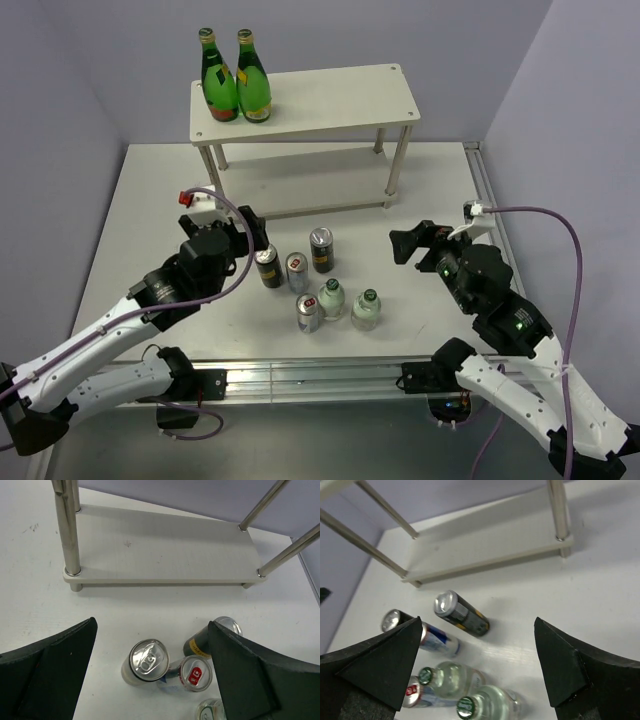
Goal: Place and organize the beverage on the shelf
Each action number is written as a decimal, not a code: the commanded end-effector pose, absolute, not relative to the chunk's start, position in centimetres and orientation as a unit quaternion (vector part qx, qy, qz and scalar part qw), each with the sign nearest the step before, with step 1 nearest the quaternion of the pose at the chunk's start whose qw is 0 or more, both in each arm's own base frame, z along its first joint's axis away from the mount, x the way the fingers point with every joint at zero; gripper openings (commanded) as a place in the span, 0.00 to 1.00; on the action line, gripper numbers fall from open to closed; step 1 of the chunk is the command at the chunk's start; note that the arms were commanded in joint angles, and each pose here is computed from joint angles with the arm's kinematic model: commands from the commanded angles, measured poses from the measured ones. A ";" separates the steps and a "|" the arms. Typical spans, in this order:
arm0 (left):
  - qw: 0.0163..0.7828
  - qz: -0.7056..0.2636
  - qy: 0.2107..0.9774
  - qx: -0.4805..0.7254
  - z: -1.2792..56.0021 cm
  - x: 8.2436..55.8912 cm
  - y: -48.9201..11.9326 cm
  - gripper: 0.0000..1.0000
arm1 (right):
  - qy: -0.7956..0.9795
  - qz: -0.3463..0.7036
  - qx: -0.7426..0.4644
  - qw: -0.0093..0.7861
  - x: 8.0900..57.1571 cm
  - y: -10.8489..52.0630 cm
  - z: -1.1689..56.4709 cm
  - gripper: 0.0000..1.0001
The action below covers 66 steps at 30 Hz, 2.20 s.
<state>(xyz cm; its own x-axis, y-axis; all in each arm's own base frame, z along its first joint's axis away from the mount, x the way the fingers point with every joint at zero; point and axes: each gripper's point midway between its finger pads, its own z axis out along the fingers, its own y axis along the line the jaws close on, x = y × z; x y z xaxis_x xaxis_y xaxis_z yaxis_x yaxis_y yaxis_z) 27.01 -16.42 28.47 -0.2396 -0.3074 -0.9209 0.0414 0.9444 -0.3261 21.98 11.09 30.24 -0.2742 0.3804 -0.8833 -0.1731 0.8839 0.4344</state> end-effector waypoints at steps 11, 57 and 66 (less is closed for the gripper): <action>0.583 -0.216 0.783 0.015 28.0 25.1 -21.5 0.97 | 0.796 0.193 0.045 0.572 20.3 11.4 25.8 1.00; 0.545 -0.232 0.793 0.145 16.9 19.0 -35.7 0.87 | 0.794 0.180 0.066 0.576 19.1 11.2 23.2 1.00; 0.557 -0.231 0.787 0.128 17.0 19.4 -35.2 0.69 | 0.795 0.180 0.063 0.576 19.1 11.5 22.9 1.00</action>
